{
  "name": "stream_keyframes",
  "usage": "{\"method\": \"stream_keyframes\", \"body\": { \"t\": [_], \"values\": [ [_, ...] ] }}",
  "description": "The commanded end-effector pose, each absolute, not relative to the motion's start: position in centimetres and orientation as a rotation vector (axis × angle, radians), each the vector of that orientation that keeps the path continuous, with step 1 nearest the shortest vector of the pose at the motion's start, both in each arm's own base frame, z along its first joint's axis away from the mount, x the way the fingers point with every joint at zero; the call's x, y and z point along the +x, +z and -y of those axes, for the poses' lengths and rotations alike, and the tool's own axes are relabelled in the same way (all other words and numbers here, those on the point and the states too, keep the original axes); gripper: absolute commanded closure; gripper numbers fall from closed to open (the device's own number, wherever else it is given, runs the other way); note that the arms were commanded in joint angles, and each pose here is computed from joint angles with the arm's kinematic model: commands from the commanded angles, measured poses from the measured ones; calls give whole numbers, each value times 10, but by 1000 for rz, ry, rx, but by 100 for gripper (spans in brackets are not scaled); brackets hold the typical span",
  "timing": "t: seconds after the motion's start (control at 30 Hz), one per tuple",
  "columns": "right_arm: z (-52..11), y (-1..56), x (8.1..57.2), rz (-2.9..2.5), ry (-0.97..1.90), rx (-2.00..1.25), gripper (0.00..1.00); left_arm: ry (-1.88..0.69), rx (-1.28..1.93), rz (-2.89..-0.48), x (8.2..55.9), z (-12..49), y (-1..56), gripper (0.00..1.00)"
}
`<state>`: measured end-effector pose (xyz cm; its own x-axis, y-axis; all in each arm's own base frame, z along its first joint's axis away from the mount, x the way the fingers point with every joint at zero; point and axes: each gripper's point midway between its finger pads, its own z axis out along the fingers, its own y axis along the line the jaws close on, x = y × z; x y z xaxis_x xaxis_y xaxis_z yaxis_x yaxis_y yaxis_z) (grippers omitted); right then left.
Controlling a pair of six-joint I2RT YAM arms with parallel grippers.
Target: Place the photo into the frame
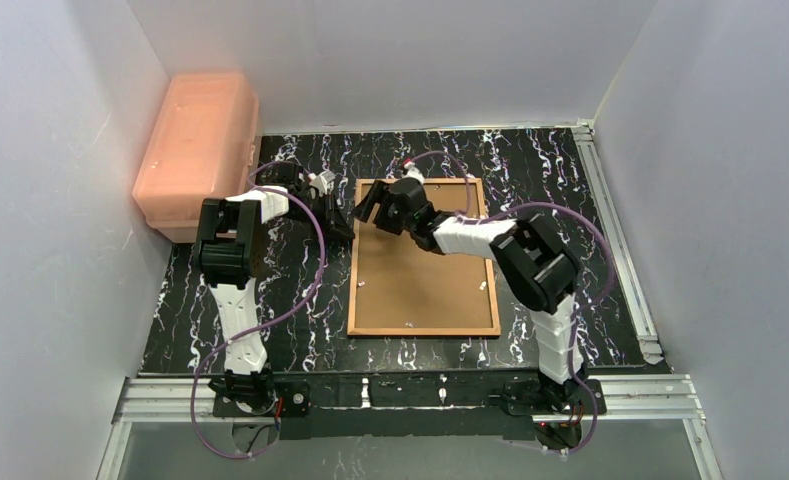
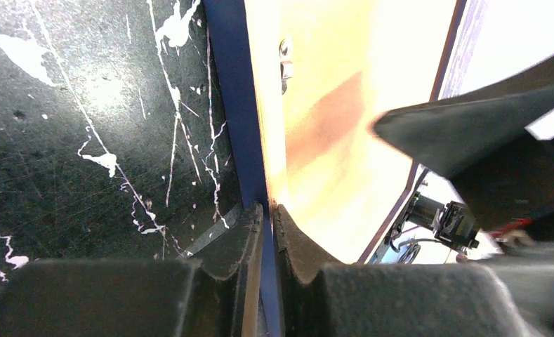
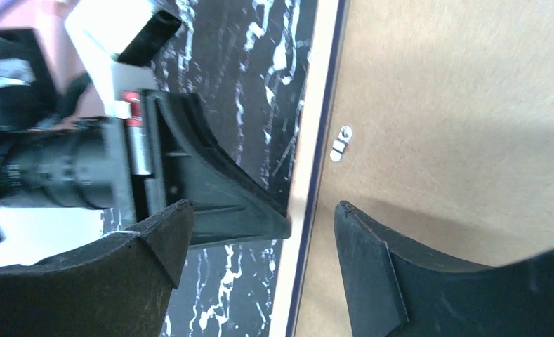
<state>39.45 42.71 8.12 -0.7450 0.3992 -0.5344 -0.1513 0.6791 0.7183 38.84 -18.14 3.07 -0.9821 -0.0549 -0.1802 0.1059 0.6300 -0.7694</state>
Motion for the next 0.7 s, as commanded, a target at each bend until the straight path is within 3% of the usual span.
{"method": "stream_keyframes", "body": {
  "t": [0.0,0.47,0.67],
  "values": [
    [-401,152,404,-2074,1012,110,18,-1221,81,-2712,372,181,29,92],
    [-240,122,417,-2185,510,177,10,-1285,112,-2698,359,184,43,92],
    [-181,104,420,-2229,386,258,8,-1317,133,-2678,359,186,51,86]
  ]
}}
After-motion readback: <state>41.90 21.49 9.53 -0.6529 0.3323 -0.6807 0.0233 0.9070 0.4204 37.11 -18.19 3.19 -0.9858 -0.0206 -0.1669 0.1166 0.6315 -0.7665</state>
